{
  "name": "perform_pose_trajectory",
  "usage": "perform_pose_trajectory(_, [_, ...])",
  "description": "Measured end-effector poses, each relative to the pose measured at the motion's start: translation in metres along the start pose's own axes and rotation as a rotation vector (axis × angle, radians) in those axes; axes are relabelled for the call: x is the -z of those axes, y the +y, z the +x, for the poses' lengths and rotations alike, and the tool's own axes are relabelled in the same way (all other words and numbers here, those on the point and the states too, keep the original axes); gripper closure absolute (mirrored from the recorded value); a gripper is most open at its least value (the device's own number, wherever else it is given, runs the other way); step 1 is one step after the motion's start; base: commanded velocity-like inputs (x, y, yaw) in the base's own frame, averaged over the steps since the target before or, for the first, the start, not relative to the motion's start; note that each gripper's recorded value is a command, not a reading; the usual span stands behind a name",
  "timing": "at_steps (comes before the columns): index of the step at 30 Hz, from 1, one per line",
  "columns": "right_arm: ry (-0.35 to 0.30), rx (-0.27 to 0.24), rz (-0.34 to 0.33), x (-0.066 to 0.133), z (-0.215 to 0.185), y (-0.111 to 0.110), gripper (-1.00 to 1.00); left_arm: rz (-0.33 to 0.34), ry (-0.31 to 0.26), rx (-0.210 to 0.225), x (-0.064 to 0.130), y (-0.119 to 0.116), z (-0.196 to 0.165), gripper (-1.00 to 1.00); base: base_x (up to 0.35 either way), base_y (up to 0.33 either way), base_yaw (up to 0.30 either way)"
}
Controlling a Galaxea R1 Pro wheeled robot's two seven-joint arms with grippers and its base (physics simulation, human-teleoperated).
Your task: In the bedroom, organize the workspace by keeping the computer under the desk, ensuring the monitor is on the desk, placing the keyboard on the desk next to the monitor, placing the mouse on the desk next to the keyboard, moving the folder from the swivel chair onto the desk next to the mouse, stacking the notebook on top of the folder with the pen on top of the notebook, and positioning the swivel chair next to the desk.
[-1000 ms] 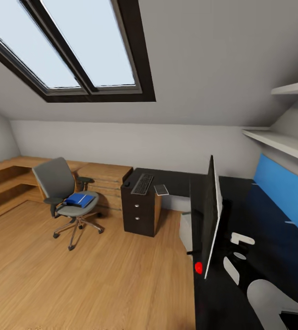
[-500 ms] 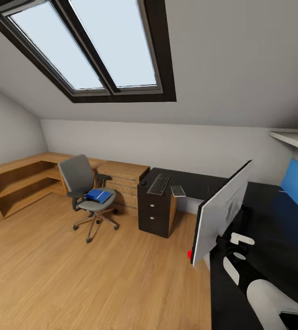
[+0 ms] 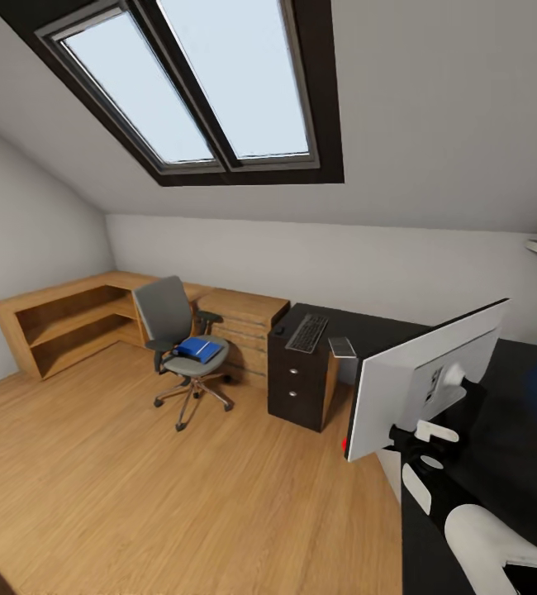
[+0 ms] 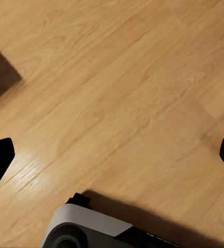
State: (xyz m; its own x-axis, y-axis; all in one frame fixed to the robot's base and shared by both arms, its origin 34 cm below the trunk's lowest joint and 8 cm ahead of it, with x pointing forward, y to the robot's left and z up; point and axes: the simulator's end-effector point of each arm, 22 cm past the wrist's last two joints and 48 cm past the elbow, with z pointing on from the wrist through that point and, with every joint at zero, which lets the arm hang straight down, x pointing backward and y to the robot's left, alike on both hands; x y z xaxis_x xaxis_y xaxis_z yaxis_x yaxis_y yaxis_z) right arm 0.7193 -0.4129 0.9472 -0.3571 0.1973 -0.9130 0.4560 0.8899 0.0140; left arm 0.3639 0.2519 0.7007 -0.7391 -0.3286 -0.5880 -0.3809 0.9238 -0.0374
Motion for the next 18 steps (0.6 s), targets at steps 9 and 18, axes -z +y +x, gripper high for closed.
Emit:
perform_pose_trajectory(9, [-0.001,-0.001,0.001,-0.0003,-0.0006,-0.0008,-1.0,0.0,-0.001,0.0,-0.0001,0.0,-0.0003,-1.0,0.0,0.0,-0.05])
perform_pose_trajectory(18, [-0.001,-0.001,0.001,-0.0003,-0.0006,-0.001,-1.0,0.002,-0.002,-0.002,-0.0003,0.0002,-0.0008,-1.0,0.0,0.0,-0.239])
